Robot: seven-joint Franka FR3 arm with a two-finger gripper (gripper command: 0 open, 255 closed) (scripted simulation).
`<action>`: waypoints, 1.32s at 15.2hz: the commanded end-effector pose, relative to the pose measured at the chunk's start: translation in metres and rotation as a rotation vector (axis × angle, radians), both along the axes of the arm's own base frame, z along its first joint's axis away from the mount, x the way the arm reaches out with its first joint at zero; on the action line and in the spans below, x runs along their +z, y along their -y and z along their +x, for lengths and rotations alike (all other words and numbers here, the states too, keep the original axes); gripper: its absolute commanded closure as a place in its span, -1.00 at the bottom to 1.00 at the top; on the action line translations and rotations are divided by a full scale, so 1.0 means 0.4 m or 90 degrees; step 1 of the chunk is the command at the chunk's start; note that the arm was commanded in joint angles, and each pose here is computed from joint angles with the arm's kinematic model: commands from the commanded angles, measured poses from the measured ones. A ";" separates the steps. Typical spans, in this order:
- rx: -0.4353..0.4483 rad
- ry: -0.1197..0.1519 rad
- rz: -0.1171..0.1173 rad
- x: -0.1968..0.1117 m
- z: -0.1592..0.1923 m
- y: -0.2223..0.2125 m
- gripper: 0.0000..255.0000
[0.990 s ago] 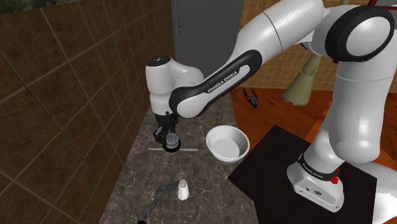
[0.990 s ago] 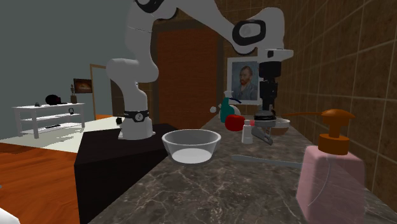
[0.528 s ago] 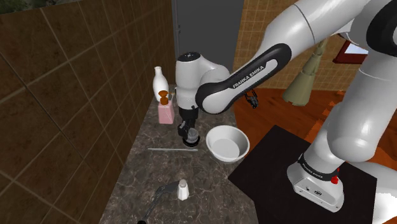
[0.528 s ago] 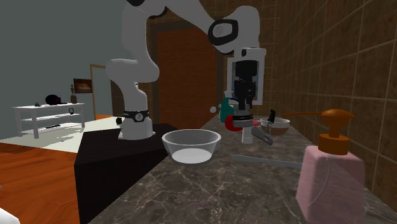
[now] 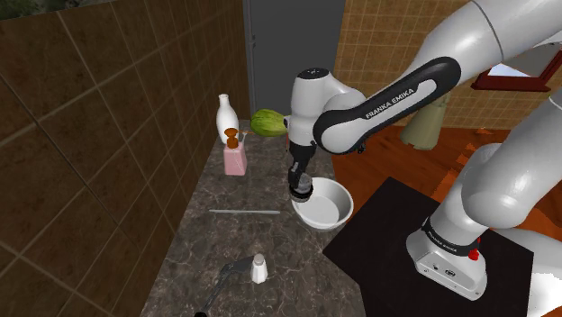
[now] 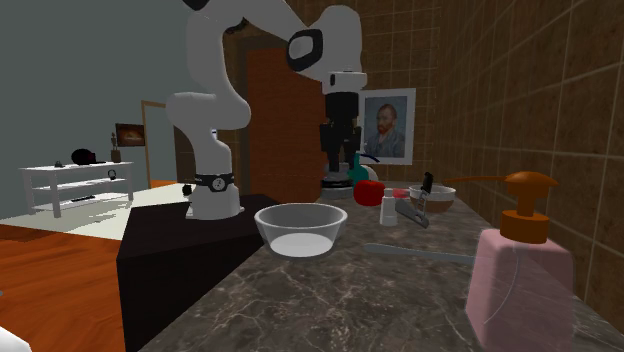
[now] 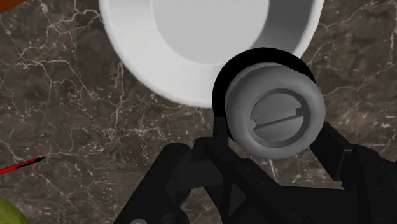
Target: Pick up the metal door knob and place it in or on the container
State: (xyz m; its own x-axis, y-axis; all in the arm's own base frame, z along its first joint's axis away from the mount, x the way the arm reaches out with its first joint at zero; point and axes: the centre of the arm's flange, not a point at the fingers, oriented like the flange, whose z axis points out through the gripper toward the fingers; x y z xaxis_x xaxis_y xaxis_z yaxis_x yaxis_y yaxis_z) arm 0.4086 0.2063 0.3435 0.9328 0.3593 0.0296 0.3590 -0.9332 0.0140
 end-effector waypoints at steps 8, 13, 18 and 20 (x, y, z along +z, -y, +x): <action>0.001 0.000 0.000 -0.071 -0.072 0.146 1.00; 0.001 0.000 0.000 -0.137 -0.072 0.146 1.00; 0.001 0.000 0.000 -0.186 -0.072 0.146 1.00; 0.001 0.000 0.000 -0.186 -0.072 0.146 1.00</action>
State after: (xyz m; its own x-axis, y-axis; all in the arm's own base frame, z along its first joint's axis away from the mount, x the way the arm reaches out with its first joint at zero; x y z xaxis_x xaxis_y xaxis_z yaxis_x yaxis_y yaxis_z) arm 0.3796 0.1480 0.2695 0.9325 0.3600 0.0293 0.3598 -0.9329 0.0133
